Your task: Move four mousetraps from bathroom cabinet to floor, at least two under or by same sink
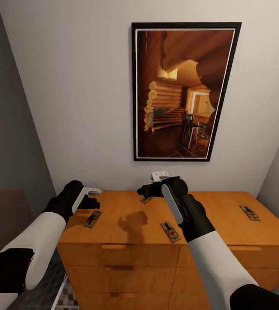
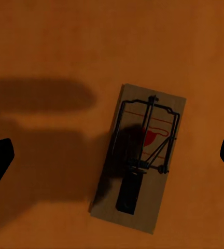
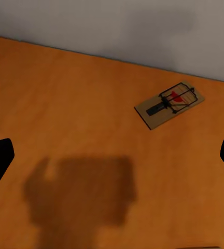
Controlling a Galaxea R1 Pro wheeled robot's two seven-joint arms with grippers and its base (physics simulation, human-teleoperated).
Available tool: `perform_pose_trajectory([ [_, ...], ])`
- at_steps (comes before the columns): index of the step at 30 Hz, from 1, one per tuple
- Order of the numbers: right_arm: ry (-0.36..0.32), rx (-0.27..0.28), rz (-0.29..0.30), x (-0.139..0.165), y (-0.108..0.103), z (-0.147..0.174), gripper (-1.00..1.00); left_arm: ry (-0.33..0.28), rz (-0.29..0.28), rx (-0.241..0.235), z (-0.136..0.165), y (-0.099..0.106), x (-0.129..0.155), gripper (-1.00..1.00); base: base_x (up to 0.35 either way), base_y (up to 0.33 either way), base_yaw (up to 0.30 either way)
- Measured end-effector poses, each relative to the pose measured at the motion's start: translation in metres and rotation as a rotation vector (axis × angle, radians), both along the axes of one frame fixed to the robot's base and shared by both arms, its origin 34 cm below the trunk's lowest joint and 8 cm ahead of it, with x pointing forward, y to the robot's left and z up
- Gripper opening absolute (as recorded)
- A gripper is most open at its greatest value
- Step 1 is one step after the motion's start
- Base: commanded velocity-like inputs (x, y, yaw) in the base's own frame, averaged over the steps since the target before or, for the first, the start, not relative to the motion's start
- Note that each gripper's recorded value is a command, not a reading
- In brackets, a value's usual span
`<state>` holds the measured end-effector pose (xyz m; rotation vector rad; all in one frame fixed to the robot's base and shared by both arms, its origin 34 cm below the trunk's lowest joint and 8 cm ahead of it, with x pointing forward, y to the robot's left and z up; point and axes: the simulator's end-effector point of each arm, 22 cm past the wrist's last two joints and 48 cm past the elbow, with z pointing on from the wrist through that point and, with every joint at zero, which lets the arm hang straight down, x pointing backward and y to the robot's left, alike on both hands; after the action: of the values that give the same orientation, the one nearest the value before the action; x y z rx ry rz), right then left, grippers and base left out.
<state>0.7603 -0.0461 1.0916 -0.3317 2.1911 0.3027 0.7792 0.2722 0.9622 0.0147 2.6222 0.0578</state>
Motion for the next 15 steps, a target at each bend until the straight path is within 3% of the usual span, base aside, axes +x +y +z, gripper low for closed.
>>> perform_pose_trajectory([
  [15, 0.000, 0.000, 0.000, 0.002, 0.000, -0.014, 1.00, 0.001, 0.000, 0.000, -0.014, 0.000, 0.002, 1.00, 0.000, 0.000, 0.000],
])
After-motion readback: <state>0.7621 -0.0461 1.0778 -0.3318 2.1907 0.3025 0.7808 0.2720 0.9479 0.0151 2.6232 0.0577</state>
